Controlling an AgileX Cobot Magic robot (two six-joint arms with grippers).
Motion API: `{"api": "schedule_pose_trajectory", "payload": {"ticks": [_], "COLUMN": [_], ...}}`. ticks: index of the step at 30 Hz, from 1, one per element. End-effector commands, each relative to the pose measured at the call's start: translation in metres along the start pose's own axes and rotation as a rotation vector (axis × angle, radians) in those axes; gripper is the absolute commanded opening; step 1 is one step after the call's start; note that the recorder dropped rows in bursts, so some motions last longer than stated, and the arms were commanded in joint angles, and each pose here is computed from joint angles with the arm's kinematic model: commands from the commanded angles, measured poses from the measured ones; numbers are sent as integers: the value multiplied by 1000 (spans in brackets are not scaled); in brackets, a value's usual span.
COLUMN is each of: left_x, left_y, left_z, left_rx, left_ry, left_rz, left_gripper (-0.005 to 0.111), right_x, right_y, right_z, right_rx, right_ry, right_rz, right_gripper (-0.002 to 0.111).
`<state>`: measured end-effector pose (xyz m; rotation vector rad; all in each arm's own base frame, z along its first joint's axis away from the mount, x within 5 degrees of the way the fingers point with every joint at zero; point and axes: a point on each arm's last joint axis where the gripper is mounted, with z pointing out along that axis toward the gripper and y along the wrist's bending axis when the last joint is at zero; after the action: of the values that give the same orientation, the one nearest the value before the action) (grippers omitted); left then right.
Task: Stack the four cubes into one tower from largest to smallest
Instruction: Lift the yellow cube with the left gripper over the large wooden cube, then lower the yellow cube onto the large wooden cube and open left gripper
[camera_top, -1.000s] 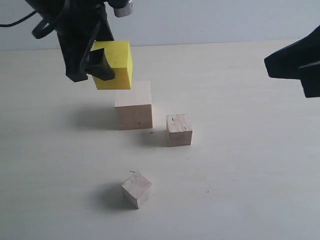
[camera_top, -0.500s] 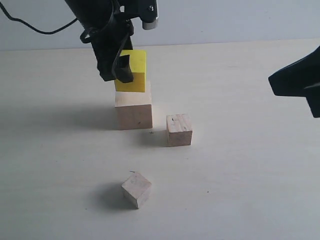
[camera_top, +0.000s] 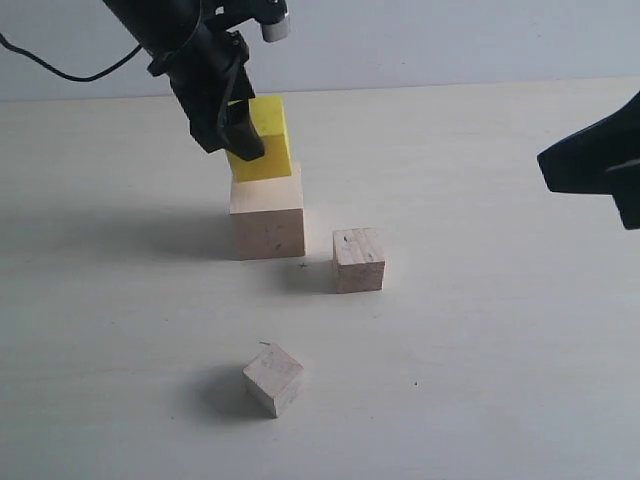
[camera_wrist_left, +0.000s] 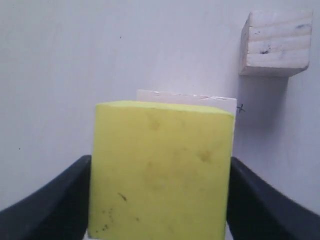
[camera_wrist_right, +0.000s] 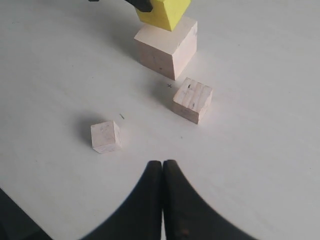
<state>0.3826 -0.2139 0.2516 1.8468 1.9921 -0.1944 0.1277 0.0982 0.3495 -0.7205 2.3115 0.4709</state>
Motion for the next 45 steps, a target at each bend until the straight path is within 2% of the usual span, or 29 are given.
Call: {"api": "schedule_pose_trajectory", "payload": {"ticks": [1, 22, 45], "left_x": [-3, 1, 1], "left_y": [0, -1, -3], "left_z": [-1, 19, 20], "left_rx": [-1, 42, 55], "left_ry": [-20, 6, 6], "left_rz": [4, -1, -16], "left_gripper": [0, 0, 0], "right_x": [0, -1, -1], "right_y": [0, -1, -1], "right_z": [-1, -1, -1], "right_rx": [3, 3, 3], "right_ry": [-13, -18, -18], "right_rz": [2, 11, 11], "right_gripper": [0, 0, 0]}}
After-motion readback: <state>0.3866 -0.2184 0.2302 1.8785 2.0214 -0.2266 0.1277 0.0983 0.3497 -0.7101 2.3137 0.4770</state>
